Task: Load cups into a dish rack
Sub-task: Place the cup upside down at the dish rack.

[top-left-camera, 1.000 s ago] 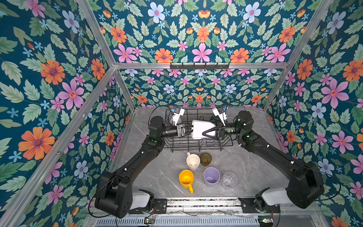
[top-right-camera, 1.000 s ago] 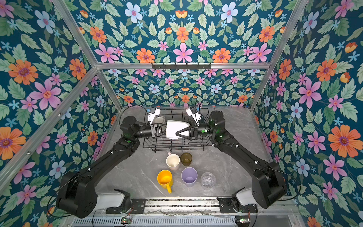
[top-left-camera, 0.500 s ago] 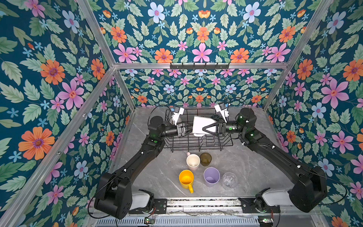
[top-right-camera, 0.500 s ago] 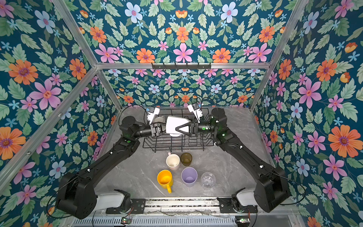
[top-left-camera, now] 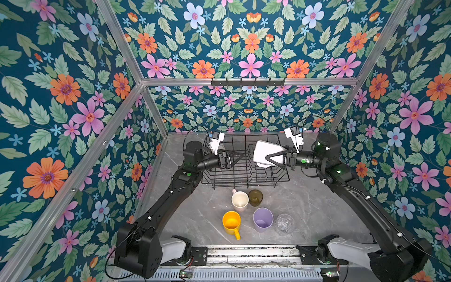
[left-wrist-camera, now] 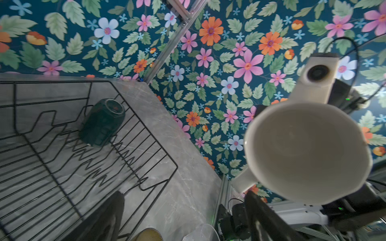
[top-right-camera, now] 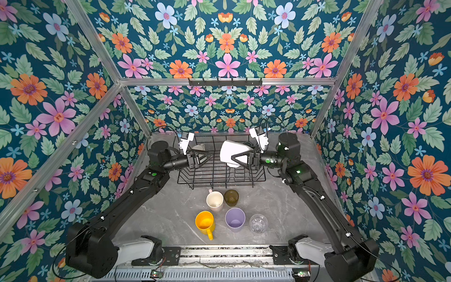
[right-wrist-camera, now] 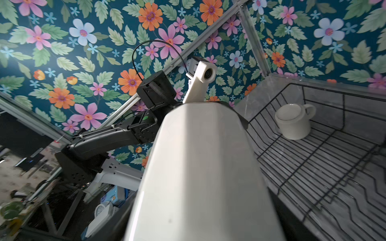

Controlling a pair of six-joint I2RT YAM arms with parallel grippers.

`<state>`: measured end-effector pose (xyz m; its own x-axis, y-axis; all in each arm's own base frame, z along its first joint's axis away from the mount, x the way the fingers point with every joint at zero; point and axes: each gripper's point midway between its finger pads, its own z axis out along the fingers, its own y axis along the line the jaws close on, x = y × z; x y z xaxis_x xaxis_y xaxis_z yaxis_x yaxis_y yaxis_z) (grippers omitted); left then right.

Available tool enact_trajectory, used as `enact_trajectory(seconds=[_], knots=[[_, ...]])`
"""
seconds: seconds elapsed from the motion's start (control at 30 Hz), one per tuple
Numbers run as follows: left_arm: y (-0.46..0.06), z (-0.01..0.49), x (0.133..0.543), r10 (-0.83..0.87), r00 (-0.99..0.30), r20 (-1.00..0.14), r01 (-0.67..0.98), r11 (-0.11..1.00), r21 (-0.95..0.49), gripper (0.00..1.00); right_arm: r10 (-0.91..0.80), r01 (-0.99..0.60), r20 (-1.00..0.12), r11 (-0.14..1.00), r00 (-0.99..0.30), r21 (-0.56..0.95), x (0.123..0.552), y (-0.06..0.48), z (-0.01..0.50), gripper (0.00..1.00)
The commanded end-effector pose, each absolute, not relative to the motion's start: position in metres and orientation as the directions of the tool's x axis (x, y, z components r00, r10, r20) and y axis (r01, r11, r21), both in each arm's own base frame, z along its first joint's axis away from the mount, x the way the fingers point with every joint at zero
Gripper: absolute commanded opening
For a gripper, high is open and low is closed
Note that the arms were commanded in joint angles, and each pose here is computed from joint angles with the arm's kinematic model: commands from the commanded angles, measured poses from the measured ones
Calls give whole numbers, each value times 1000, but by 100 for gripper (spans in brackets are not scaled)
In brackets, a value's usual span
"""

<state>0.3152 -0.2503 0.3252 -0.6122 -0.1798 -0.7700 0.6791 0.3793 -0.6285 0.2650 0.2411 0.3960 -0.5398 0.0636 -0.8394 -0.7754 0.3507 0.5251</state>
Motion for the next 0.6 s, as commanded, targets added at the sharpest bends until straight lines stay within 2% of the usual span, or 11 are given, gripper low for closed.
enact_trajectory(seconds=[0.0,0.17,0.3,0.43,0.57], knots=[[-230,309,336,-167,-554,-816,618,574,-538,92,-27,-707,-833,545,-552,451,270,218,369,0],[-194,302,355,-186,-481,-857,480,762,-434,92,-92,-595,-784,707,-614,383,279,192,350,0],[-162,299,360,-189,-424,-886,353,866,-354,93,-132,-513,-737,797,-663,318,290,176,336,0],[-135,301,358,-203,-360,-911,247,921,-303,95,-168,-449,-694,859,-701,245,301,161,323,0],[-124,299,354,-205,-337,-919,207,936,-285,96,-194,-406,-658,895,-727,186,315,153,310,0]])
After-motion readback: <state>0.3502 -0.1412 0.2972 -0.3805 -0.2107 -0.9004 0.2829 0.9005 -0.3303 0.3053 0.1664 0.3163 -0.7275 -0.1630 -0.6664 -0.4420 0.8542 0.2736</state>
